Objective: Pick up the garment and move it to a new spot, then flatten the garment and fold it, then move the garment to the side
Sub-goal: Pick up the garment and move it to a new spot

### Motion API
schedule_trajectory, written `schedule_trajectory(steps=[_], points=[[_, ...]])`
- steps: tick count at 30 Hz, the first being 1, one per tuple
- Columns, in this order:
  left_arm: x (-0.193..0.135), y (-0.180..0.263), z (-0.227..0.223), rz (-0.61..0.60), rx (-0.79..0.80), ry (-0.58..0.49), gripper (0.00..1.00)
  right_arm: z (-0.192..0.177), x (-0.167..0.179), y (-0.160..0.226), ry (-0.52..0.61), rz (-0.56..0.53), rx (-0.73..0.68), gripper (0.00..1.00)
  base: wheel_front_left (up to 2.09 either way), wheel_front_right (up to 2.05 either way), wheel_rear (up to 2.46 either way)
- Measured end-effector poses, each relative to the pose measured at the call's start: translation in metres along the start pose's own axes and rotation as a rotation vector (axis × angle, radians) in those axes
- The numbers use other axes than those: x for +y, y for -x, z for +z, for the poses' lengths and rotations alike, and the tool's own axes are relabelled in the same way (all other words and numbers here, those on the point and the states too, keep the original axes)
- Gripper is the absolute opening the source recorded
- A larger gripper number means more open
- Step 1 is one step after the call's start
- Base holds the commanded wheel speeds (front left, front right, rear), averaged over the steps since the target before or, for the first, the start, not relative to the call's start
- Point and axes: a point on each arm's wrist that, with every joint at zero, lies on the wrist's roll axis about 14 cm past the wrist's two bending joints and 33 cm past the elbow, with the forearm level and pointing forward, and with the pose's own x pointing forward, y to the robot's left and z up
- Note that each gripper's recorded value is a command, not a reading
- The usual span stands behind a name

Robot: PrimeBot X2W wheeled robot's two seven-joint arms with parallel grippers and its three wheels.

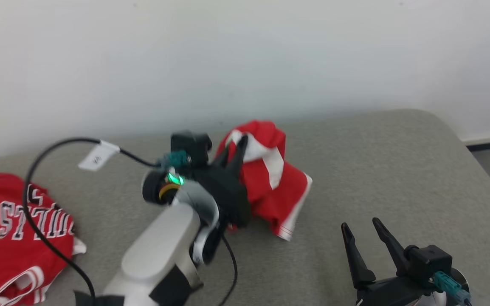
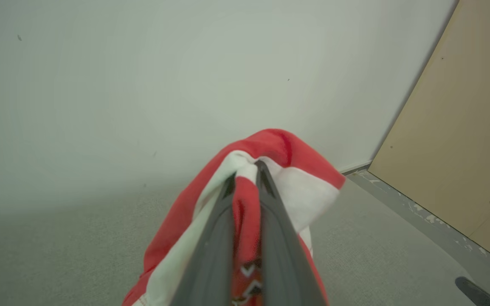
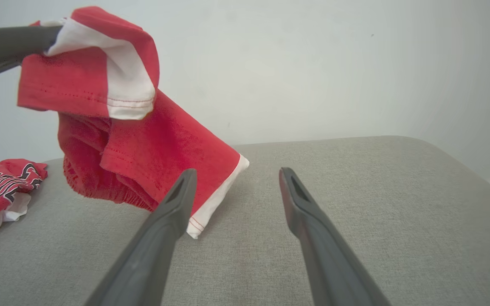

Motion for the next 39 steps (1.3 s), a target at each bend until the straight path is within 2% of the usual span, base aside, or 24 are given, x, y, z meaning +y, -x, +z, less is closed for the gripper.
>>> schedule_trajectory(steps=[4,5,6,9,10,11,16,20,22,25,28,30,37,39], points=[[-0.022,0.002,-0.053,-0.039,0.113,0.056,0.0,-0.002,-0.015,0.009,-0.003,-0.051,0.008,1.0,0.0,0.0,0.0],[-0.042,0.012,-0.096,-0.084,0.217,0.099,0.0,-0.005,-0.024,0.016,-0.006,-0.085,0.015,1.0,0.0,0.0,0.0],[-0.054,0.019,-0.116,-0.112,0.271,0.133,0.0,-0.006,-0.029,0.019,-0.007,-0.102,0.02,1.0,0.0,0.0,0.0],[-0.074,0.031,-0.141,-0.164,0.348,0.203,0.0,-0.009,-0.034,0.02,-0.011,-0.12,0.028,1.0,0.0,0.0,0.0],[-0.079,0.035,-0.146,-0.174,0.361,0.222,0.45,-0.009,-0.036,0.02,-0.013,-0.125,0.029,1.0,0.0,0.0,0.0],[-0.082,0.038,-0.149,-0.181,0.376,0.236,1.0,-0.01,-0.037,0.02,-0.014,-0.128,0.03,1.0,0.0,0.0,0.0],[-0.08,0.051,-0.155,-0.137,0.382,0.301,1.0,-0.009,-0.036,0.016,-0.019,-0.119,0.028,1.0,0.0,0.0,0.0],[-0.066,0.047,-0.123,-0.103,0.193,0.296,1.0,-0.009,-0.033,0.013,-0.029,-0.106,0.016,1.0,0.0,0.0,0.0],[-0.049,0.052,-0.112,-0.079,0.132,0.231,1.0,-0.009,-0.032,0.013,-0.032,-0.103,0.013,1.0,0.0,0.0,0.0],[-0.011,0.067,-0.101,0.01,0.074,0.146,1.0,-0.009,-0.033,0.012,-0.032,-0.102,0.004,1.0,0.0,0.0,0.0],[0.022,0.086,-0.066,0.115,-0.058,0.092,1.0,-0.01,-0.031,0.01,-0.032,-0.094,0.0,1.0,0.0,0.0,0.0],[0.046,0.118,-0.05,0.209,-0.145,0.043,1.0,-0.011,-0.028,0.007,-0.032,-0.084,-0.005,1.0,0.0,0.0,0.0],[0.092,0.19,-0.044,0.434,-0.229,0.029,1.0,-0.006,-0.015,-0.002,-0.021,-0.037,-0.051,1.0,0.0,0.0,0.0],[0.098,0.199,-0.044,0.464,-0.239,0.031,1.0,-0.006,-0.015,-0.002,-0.019,-0.038,-0.053,1.0,0.0,0.0,0.0]])
